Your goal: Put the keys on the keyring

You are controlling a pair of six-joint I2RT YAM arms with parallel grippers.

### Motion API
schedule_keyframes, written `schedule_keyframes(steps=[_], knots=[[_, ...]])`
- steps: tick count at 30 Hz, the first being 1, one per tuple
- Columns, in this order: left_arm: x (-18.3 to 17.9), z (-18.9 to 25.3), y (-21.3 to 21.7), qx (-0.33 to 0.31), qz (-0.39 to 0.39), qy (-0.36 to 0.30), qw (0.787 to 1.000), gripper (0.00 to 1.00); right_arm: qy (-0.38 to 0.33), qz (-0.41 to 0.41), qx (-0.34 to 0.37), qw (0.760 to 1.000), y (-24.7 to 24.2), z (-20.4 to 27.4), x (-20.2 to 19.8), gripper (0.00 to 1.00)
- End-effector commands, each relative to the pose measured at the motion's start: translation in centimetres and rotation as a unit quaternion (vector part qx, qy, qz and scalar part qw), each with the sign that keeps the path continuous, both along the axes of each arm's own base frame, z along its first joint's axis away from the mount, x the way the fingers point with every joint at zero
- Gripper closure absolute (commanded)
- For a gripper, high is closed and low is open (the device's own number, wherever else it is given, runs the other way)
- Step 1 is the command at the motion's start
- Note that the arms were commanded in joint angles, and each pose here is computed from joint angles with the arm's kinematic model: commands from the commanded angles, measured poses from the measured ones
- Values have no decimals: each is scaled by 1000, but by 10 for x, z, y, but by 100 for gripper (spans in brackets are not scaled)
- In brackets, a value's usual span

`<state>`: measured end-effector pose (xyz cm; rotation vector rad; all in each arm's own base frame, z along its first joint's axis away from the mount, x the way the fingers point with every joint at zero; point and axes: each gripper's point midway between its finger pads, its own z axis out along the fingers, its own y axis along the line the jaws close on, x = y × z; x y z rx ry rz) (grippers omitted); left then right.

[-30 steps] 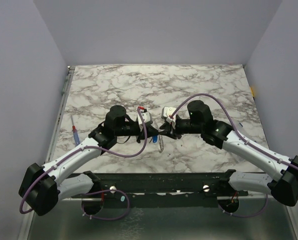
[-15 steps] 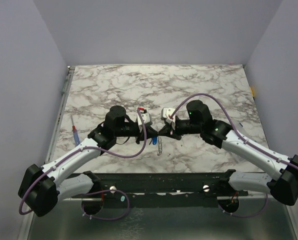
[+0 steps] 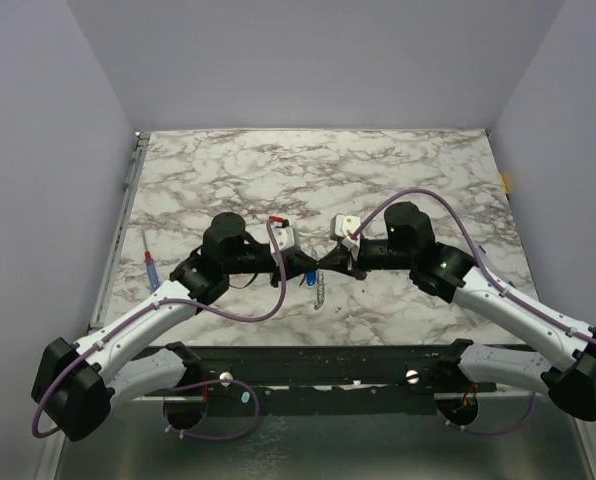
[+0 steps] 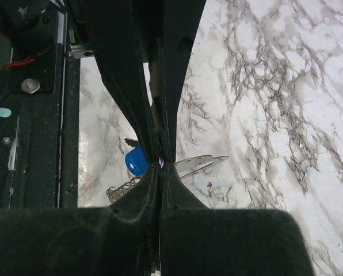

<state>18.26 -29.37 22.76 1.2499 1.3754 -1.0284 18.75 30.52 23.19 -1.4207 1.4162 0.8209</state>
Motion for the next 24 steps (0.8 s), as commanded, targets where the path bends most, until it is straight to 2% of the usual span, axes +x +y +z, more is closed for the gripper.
schedule_keyframes(steps=[1,5,7,19,21,22,24], knots=[[-8,29,-3,-41,-25,-49,998,83,-15,-22,28,999,-3,12,1,100],[-11,35,-3,-52,-28,-54,997,67,-31,-37,52,997,-6,22,3,99],[-12,37,-2,-56,-28,-58,996,63,-38,-45,62,996,-7,27,5,99],[-7,36,-2,-57,-14,-54,997,65,-64,-57,136,987,-13,61,-1,99],[-5,36,-2,-56,-9,-53,997,68,-66,-57,143,986,-13,64,-2,99],[-3,36,-2,-57,-6,-53,997,73,-66,-57,144,986,-13,65,-3,99],[-2,36,-2,-57,-2,-52,997,96,-67,-58,147,985,-14,68,-3,100]])
